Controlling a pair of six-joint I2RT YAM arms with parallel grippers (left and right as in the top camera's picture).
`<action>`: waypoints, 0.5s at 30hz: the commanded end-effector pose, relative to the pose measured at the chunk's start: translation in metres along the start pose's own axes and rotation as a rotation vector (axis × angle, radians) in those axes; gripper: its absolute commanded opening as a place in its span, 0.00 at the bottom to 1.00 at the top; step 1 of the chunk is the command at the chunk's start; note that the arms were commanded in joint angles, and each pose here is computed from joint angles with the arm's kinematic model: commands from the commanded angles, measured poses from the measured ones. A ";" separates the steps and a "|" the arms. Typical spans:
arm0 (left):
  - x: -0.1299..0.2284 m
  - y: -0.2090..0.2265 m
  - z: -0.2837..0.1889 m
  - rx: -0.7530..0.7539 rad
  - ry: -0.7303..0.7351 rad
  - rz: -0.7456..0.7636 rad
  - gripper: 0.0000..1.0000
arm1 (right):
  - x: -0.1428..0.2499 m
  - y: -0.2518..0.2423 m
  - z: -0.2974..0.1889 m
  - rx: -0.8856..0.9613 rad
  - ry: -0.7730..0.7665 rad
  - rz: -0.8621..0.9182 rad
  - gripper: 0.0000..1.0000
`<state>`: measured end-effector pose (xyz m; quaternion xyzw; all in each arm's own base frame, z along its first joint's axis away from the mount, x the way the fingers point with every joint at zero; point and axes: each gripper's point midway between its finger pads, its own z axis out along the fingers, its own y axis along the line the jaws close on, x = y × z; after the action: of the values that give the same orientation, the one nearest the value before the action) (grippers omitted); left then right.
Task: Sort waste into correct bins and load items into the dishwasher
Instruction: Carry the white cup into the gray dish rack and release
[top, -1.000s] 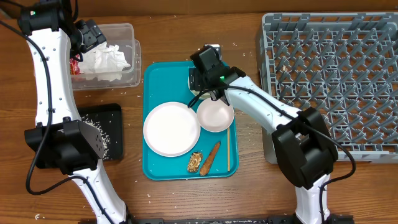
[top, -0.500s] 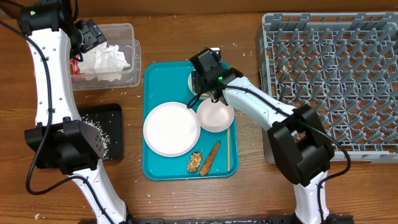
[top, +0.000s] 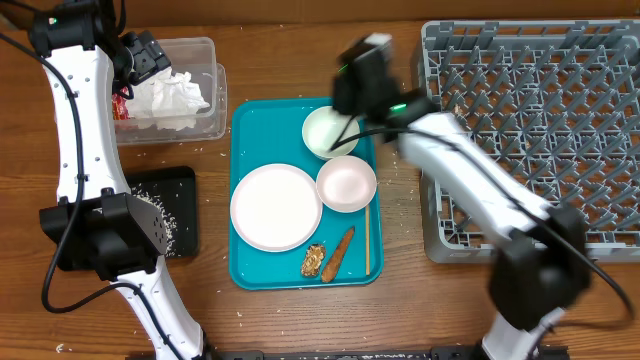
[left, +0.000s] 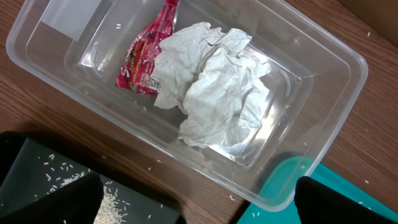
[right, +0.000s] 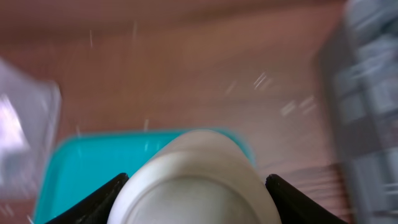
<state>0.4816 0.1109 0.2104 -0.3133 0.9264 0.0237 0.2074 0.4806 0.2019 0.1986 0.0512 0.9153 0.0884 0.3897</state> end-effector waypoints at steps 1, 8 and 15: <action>-0.001 -0.003 -0.013 0.017 -0.021 -0.011 1.00 | -0.081 -0.070 -0.058 0.075 -0.185 0.129 0.64; -0.001 -0.003 -0.013 0.017 -0.021 -0.011 1.00 | -0.108 -0.264 -0.094 0.381 -0.232 0.357 0.65; -0.001 -0.003 -0.013 0.017 -0.021 -0.011 1.00 | -0.068 -0.385 -0.104 0.520 -0.125 0.546 0.65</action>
<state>0.4816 0.1109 0.2104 -0.3131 0.9265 0.0237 0.2074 0.4472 -0.1800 0.2540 0.3827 0.8306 -0.0636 0.3995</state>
